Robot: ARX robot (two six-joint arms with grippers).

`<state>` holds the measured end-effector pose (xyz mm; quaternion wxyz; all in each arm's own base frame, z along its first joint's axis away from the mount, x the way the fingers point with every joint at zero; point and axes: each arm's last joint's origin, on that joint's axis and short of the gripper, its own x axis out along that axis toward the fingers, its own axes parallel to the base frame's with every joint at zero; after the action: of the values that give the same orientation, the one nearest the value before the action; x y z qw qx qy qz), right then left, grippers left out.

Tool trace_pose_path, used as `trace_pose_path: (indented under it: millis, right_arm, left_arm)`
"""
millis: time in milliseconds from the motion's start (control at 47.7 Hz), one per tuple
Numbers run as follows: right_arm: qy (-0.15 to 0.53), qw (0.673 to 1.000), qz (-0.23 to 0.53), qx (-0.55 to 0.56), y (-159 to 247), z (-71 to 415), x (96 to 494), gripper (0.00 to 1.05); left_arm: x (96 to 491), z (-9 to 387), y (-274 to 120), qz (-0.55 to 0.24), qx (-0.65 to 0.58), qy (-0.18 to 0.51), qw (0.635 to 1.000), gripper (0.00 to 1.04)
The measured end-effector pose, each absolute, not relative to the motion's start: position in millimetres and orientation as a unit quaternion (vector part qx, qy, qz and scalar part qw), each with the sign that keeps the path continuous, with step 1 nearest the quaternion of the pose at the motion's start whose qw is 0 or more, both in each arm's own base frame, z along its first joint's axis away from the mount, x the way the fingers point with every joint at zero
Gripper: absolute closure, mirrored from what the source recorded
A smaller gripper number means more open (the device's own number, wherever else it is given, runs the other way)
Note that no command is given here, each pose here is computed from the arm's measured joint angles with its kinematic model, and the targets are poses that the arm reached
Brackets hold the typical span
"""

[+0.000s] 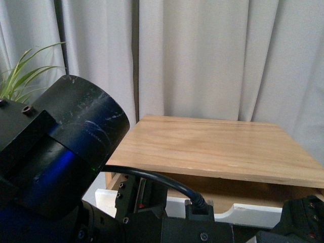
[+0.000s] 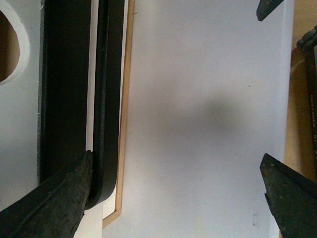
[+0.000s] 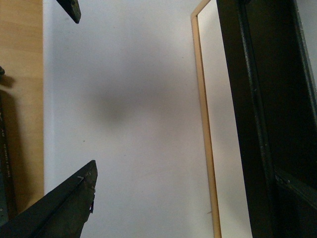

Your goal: Pull drawer

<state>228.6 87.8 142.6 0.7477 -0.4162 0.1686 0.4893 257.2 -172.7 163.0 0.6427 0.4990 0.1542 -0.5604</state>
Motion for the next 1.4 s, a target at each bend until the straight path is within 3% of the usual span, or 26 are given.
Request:
trace_pose_path:
  millis: [314, 670, 1006, 1278, 1404]
  right_arm:
    - [0.163, 0.738, 0.504, -0.418, 85.6, 144.8, 218.1, 0.09]
    - [0.098, 0.782, 0.488, -0.376, 72.2, 163.7, 200.1, 0.09]
    - [0.024, 0.865, 0.359, -0.351, 31.1, 193.5, 177.4, 0.09]
    - [-0.004, 0.931, 0.218, -0.294, -17.4, 202.6, 144.4, 0.09]
    - [-0.007, 0.954, 0.171, -0.246, -38.2, 207.3, 116.7, 0.09]
  left_arm:
    - [245.7, 162.7, -168.0, -0.568, 0.502, 0.146, 0.636, 0.06]
    - [214.1, 169.7, -164.3, -0.551, 0.473, 0.049, 0.686, 0.06]
    - [178.3, 203.2, -120.1, -0.416, 0.392, -0.056, 0.819, 0.06]
    - [148.5, 200.2, -50.2, -0.245, 0.285, -0.02, 0.927, 0.06]
    - [123.0, 195.9, -19.5, -0.157, 0.165, 0.017, 0.974, 0.06]
